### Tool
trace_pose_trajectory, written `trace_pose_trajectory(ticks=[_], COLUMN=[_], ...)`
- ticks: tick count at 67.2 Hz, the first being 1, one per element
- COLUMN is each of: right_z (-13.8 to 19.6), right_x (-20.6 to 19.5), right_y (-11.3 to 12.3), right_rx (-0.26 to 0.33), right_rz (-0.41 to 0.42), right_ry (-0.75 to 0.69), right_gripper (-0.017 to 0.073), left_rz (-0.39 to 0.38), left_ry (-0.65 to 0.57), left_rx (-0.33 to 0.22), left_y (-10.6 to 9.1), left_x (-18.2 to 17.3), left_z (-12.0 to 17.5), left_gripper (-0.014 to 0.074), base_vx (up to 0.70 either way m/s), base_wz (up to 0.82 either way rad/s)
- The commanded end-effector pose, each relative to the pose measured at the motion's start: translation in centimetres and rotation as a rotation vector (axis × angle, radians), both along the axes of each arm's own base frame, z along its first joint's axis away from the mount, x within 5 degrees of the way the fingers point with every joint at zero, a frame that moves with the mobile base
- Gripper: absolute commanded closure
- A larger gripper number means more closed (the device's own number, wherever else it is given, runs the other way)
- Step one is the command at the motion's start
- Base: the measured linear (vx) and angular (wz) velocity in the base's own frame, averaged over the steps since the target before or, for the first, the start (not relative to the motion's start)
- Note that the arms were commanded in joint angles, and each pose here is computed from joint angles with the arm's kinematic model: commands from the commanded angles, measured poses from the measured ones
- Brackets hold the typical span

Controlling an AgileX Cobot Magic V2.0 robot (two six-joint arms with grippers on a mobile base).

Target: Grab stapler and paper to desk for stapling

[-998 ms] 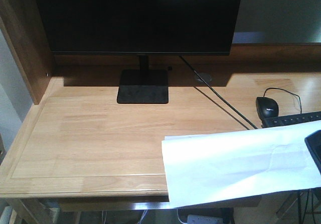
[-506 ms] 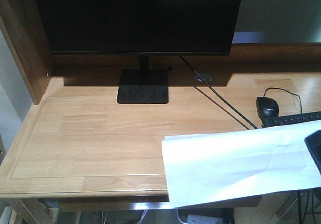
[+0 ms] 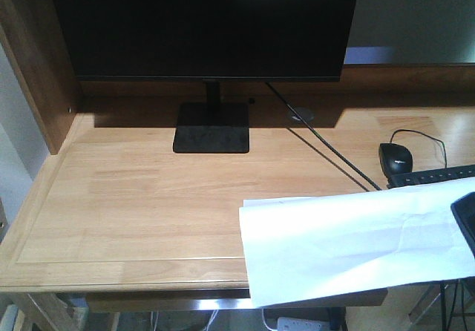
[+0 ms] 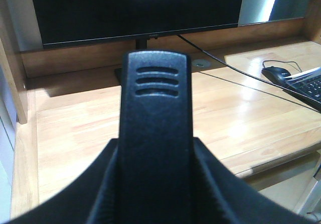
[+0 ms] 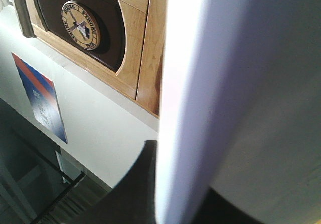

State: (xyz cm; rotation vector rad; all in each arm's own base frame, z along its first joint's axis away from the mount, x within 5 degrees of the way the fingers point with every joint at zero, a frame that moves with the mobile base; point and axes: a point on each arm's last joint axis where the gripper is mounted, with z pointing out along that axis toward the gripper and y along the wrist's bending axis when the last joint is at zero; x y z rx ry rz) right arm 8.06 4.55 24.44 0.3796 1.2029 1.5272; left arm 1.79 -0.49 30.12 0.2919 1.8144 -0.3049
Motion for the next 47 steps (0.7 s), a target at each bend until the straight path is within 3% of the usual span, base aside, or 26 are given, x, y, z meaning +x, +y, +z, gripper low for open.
trace_pose_trajectory(ticks=[1, 47], right_z=[-0.22, -0.22], right_x=[-0.37, -0.38], right_y=[-0.07, -0.07], right_rx=[0.025, 0.025], right_rz=[0.010, 0.011], right_ry=[-0.029, -0.030], right_gripper=[0.0564, 0.0564], left_rz=[-0.008, -0.004], left_ry=[-0.121, -0.136], left_rx=[-0.052, -0.047], left_y=[-0.08, -0.03], left_x=[0.06, 0.10], left_z=[1.87, 1.98], left_gripper=[0.0600, 0.0600], base_vx=[0.00, 0.00], base_wz=[0.00, 0.00])
